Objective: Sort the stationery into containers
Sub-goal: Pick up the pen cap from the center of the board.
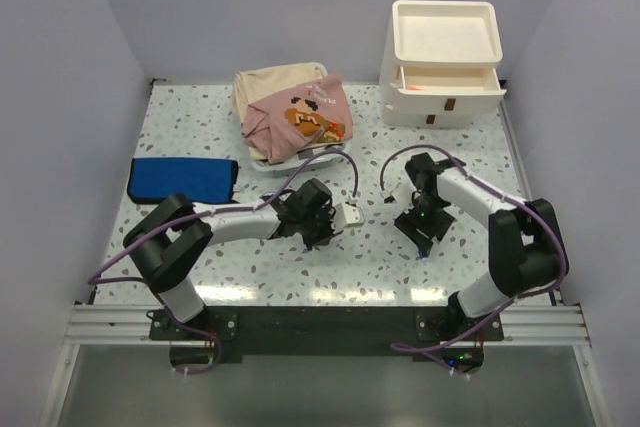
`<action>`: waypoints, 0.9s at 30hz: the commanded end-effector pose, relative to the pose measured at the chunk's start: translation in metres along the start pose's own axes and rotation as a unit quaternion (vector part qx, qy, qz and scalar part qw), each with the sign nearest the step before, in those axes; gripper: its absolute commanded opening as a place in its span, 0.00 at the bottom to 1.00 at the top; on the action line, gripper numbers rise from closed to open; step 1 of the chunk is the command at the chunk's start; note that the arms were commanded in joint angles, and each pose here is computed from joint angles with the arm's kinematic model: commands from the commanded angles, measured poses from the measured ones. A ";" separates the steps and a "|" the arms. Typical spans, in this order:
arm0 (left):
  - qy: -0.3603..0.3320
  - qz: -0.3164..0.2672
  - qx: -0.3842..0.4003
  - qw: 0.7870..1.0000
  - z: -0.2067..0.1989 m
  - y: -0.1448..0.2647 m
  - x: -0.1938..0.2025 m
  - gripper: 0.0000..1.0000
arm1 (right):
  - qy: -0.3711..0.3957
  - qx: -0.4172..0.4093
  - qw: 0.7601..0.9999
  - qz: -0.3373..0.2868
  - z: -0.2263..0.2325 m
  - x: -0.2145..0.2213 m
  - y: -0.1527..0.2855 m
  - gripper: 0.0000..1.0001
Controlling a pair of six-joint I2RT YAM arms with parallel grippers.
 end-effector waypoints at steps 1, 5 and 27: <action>0.029 0.041 -0.008 0.999 0.006 -0.007 0.022 0.00 | 0.035 0.018 0.998 -0.042 0.000 -0.001 -0.005 0.60; 0.033 0.038 -0.010 0.999 0.009 -0.006 0.020 0.00 | 0.053 0.013 0.996 -0.065 0.005 0.002 -0.009 0.59; 0.047 0.047 -0.017 0.998 0.014 -0.014 0.016 0.00 | 0.067 -0.028 0.997 -0.024 0.016 0.001 -0.048 0.49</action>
Point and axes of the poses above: each gripper's point midway between its finger pads, its own y axis back along the fingers, its own z axis along the line the jaws close on, x = y × z, the point moved 9 cm from there along y, back along the fingers, and after that the axes turned 8 degrees about y, right-handed, at the moved point
